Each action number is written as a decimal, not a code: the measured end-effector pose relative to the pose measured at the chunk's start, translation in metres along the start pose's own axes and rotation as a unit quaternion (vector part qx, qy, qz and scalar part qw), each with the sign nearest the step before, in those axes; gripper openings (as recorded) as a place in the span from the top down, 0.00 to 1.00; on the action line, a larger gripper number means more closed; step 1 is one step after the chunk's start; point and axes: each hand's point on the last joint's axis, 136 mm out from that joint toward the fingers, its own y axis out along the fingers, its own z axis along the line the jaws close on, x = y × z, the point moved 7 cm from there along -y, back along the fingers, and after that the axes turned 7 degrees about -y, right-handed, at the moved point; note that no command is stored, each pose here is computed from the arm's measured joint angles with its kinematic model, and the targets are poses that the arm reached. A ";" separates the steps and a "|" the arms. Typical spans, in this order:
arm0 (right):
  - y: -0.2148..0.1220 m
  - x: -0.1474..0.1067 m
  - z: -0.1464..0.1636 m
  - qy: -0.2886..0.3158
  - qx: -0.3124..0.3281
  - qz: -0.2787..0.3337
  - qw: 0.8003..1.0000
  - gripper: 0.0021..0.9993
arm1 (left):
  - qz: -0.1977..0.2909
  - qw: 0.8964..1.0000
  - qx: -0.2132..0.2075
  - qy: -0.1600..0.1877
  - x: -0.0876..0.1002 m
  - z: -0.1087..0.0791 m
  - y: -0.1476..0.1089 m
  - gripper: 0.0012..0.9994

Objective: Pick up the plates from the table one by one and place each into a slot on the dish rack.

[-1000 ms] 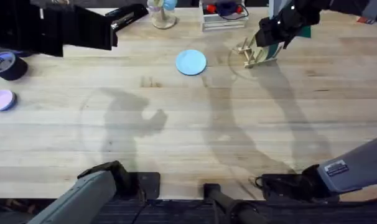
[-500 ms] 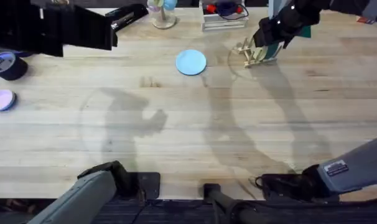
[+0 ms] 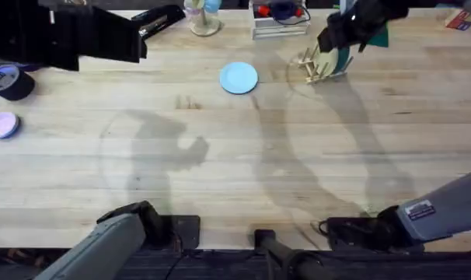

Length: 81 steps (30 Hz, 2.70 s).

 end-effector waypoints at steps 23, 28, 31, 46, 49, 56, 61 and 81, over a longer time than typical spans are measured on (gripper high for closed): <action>-0.131 -0.011 -0.002 -0.018 0.010 -0.002 1.000 0.01 | 0.000 1.000 0.000 0.000 0.000 0.000 0.000 0.00; -0.152 -0.023 0.007 -0.018 0.017 -0.003 1.000 0.01 | 0.000 1.000 0.000 0.000 0.000 0.000 0.000 0.00; -0.161 -0.029 0.011 -0.012 0.020 -0.001 1.000 0.00 | 0.000 1.000 0.000 0.000 0.000 0.000 0.000 0.00; -0.170 -0.032 0.013 -0.005 0.023 -0.008 1.000 0.00 | 0.000 1.000 0.000 -0.001 0.000 0.000 0.000 0.75; -0.170 -0.032 0.013 -0.005 0.023 -0.008 1.000 0.00 | 0.000 1.000 0.000 -0.002 0.000 0.000 0.000 0.95; -0.170 -0.032 0.013 -0.005 0.023 -0.008 1.000 0.00 | -0.003 1.000 0.000 -0.015 0.002 0.000 0.000 0.96; -0.170 -0.032 0.013 -0.005 0.023 -0.008 1.000 0.00 | 0.008 0.999 -0.022 -0.032 0.007 0.005 0.011 0.96; -0.170 -0.032 0.013 -0.005 0.023 -0.008 1.000 0.00 | 0.135 0.977 -0.160 -0.049 0.061 0.021 0.204 0.96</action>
